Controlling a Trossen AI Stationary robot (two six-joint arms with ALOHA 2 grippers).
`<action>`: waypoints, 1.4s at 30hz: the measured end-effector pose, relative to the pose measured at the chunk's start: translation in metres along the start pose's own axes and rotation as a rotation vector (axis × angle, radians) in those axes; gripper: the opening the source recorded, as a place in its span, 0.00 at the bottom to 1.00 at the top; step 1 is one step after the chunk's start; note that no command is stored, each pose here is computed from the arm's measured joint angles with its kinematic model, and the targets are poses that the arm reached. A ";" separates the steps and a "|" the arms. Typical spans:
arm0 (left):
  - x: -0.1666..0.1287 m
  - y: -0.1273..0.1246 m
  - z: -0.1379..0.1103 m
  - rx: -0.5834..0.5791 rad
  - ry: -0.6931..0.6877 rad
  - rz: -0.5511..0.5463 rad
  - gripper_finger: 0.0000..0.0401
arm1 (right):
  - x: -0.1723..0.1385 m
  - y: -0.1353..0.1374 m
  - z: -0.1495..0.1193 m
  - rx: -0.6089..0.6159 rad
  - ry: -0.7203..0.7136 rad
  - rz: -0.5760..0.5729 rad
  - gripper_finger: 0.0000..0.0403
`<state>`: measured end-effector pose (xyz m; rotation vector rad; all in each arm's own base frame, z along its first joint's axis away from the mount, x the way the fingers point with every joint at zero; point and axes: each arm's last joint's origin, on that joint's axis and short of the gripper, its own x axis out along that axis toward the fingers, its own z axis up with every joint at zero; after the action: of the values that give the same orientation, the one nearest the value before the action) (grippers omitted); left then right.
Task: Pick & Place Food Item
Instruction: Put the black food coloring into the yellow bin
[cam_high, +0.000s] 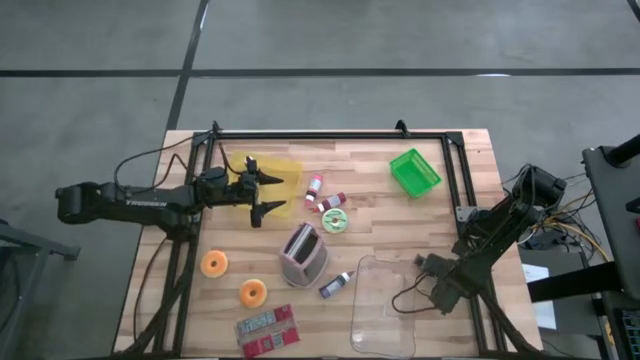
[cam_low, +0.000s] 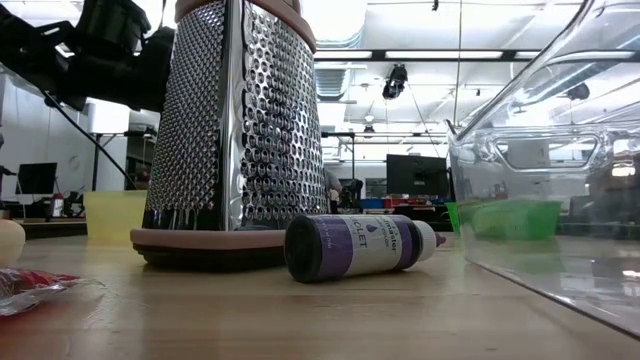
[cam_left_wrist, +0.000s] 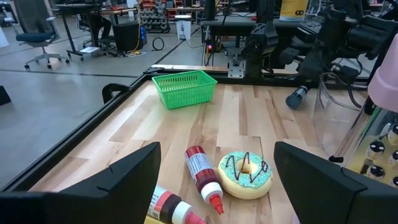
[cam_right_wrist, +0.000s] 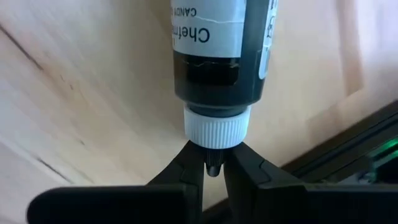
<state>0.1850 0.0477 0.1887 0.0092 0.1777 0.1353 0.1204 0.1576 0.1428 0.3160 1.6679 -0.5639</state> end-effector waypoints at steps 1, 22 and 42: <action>0.000 0.000 0.000 0.000 0.000 0.000 0.78 | -0.002 0.000 0.000 0.007 -0.017 -0.012 0.07; 0.000 0.000 0.001 -0.002 -0.013 0.001 0.78 | -0.062 -0.005 0.007 0.063 -0.292 -0.210 0.07; 0.000 0.000 0.003 -0.015 -0.034 0.002 0.78 | -0.111 -0.019 0.067 -0.075 -0.434 -0.321 0.07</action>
<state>0.1856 0.0479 0.1922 -0.0033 0.1427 0.1379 0.1867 0.1184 0.2487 -0.1295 1.3179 -0.7471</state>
